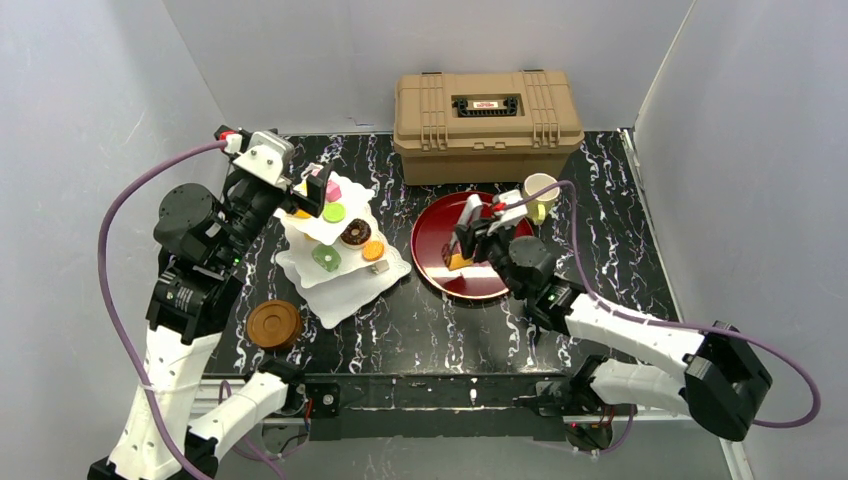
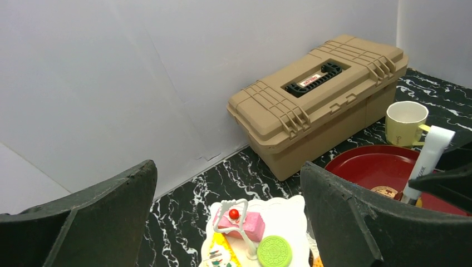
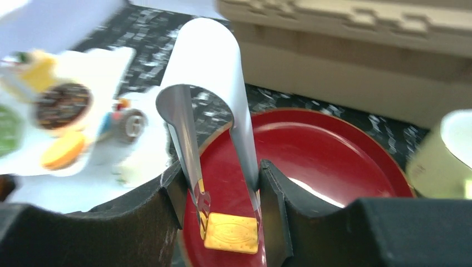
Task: Serve the afternoon tea
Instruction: Pick up the desert from the tray, then place the desert on the desert table.
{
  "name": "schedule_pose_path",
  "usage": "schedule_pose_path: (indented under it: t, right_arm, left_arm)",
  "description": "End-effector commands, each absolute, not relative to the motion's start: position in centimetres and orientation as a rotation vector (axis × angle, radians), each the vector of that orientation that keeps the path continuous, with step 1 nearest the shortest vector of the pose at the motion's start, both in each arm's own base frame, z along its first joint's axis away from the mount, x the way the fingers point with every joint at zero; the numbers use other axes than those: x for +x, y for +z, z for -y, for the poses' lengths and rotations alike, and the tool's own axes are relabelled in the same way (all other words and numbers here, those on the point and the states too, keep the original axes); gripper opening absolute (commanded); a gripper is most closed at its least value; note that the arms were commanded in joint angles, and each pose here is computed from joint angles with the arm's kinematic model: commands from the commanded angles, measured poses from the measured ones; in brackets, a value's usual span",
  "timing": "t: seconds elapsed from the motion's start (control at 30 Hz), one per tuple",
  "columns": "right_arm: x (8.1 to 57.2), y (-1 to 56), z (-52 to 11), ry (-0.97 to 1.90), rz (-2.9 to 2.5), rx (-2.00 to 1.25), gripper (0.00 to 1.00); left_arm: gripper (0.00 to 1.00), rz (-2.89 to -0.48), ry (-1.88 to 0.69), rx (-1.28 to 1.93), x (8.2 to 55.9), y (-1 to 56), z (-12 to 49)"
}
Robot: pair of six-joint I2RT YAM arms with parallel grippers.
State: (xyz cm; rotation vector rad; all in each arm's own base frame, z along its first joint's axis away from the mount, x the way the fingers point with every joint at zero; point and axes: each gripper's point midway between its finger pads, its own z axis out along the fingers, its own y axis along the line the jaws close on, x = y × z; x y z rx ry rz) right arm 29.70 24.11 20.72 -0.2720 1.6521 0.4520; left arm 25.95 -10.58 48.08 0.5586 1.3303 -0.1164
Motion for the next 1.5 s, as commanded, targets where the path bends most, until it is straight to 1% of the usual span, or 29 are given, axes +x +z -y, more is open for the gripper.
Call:
schedule_pose_path:
  t: [0.0, 0.27, 0.43, 0.6, 0.87, 1.17, 1.23, 1.3, 1.47]
  right_arm:
    - [26.3, 28.9, -28.0, 0.598, -1.473, -0.308, 0.31]
    - [19.0, 30.2, -35.7, 0.758, -1.423, -0.454, 0.30]
    - [17.1, 30.6, -39.9, 0.822, -1.378, -0.505, 0.30]
    - [16.8, 30.9, -42.8, 0.855, -1.309, -0.506, 0.30]
    - [16.9, 29.7, -46.8, 0.911, -1.231, -0.510, 0.32]
    - [17.4, 27.7, -48.5, 0.877, -1.188, -0.518, 0.35]
    - [17.7, 27.2, -48.5, 0.868, -1.187, -0.506, 0.38]
    - [17.8, 26.8, -48.6, 0.864, -1.190, -0.502, 0.44]
    - [17.9, 26.5, -48.5, 0.860, -1.195, -0.498, 0.52]
  left_arm:
    - [0.99, -1.323, -0.107, 0.548, 25.3, 48.3, 10.1]
    - [0.99, -1.345, -0.120, 0.537, 24.7, 47.4, 9.9]
    - [0.99, -1.349, -0.119, 0.531, 24.3, 47.3, 9.6]
    - [0.99, -1.347, -0.113, 0.530, 24.0, 47.4, 9.4]
    - [0.99, -1.343, -0.117, 0.534, 23.8, 47.5, 9.5]
    - [0.99, -1.350, -0.122, 0.552, 23.9, 47.3, 9.7]
    - [0.99, -1.351, -0.123, 0.556, 23.9, 47.3, 9.8]
    - [0.99, -1.351, -0.122, 0.559, 24.0, 47.3, 9.8]
    - [0.99, -1.352, -0.129, 0.566, 24.0, 47.3, 10.0]
